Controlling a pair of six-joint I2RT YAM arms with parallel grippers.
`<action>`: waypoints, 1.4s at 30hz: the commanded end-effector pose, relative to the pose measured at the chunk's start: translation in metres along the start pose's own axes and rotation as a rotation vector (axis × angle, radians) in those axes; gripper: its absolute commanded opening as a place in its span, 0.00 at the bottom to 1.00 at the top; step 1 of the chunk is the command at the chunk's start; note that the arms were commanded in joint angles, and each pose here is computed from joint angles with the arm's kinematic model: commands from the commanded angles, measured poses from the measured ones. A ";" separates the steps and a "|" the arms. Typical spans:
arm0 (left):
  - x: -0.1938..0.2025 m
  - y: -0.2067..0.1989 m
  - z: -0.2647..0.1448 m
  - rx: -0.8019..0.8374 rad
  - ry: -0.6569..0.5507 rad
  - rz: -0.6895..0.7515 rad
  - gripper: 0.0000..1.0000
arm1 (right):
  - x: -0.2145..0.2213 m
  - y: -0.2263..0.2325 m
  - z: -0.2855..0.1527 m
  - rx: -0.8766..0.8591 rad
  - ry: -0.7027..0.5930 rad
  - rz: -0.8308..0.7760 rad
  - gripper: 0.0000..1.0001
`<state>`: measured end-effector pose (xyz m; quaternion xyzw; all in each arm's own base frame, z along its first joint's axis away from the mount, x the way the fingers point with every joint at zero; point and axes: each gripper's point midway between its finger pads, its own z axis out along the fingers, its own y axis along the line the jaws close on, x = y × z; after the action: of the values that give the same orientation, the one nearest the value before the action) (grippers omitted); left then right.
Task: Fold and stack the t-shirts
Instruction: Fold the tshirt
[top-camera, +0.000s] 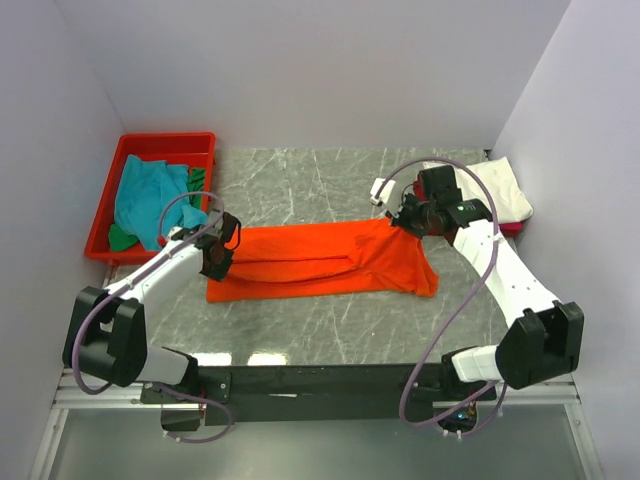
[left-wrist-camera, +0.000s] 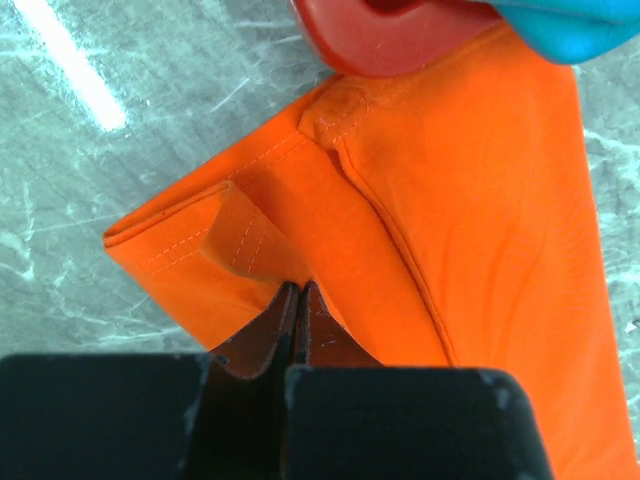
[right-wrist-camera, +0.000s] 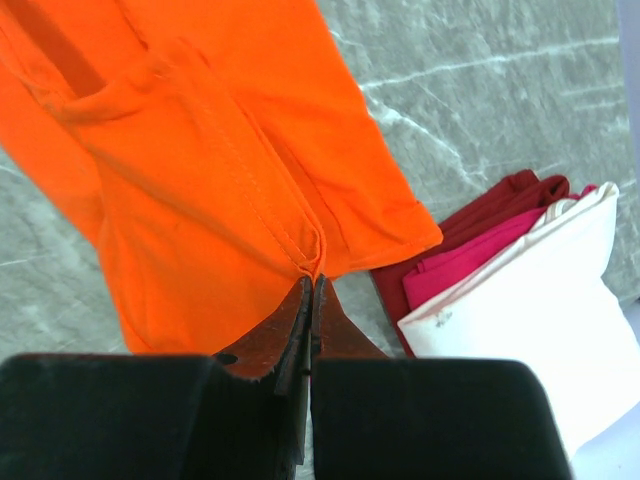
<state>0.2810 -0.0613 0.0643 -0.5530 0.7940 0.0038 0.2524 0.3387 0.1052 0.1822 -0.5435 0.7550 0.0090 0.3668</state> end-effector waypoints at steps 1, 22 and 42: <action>-0.007 -0.015 0.001 0.024 -0.021 0.003 0.01 | -0.014 -0.030 -0.006 0.081 -0.033 0.008 0.00; -0.007 -0.022 0.003 0.014 -0.022 0.029 0.46 | -0.023 -0.054 0.019 0.024 -0.009 0.022 0.00; 0.034 -0.002 -0.022 0.272 0.182 0.216 0.45 | -0.031 -0.067 0.056 -0.024 0.047 0.000 0.00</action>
<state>0.2657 -0.0850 0.0723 -0.4688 0.8426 -0.0896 0.2493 0.4177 0.1166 0.1655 -0.5397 0.7765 0.0154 0.3249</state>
